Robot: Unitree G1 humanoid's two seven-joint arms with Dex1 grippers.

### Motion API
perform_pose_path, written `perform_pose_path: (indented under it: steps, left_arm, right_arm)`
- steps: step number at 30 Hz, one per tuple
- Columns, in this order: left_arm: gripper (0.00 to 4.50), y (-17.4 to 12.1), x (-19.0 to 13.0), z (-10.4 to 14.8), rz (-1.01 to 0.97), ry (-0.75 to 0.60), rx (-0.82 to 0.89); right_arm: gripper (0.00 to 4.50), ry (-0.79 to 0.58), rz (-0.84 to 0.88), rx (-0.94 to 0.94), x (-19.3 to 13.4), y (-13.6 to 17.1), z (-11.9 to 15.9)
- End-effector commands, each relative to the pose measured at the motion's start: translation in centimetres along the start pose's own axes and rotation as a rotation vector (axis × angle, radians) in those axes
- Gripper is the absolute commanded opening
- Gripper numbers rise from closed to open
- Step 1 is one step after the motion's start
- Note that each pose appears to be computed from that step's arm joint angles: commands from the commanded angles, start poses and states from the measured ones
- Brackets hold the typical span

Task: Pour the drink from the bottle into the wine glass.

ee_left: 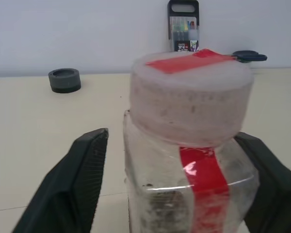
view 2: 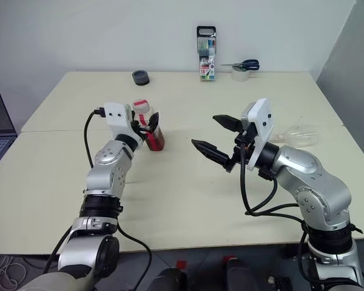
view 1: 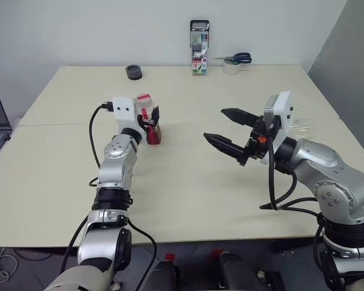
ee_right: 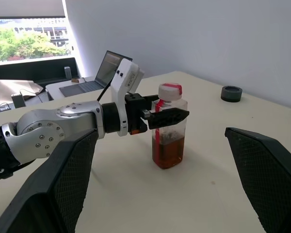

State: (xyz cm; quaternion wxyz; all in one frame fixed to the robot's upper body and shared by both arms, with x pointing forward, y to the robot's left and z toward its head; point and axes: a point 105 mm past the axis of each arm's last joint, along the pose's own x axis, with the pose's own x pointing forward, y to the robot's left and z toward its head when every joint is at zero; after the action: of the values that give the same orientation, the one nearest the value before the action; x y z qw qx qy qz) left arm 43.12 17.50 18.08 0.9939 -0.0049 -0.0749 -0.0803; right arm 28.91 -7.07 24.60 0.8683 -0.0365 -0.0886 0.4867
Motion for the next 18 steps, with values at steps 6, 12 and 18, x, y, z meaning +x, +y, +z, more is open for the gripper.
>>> perform_pose_path:
  steps: [6, 12, 18]
  left_arm:
    - [2.13, -0.1, 0.2, 1.2, -0.005, -0.049, 0.001]
    - [2.12, -0.3, 0.0, 0.8, -0.018, -0.025, 0.015]
    - [2.12, -3.5, 0.0, 2.4, -0.202, -0.05, 0.073]
  right_arm:
    - [4.5, -0.035, 0.001, -0.02, -0.2, 0.3, 0.9]
    - [4.5, -0.025, -0.021, -0.039, -0.1, -0.1, 0.9]
    - [4.5, -0.018, -0.052, -0.052, 0.2, -0.7, 1.2]
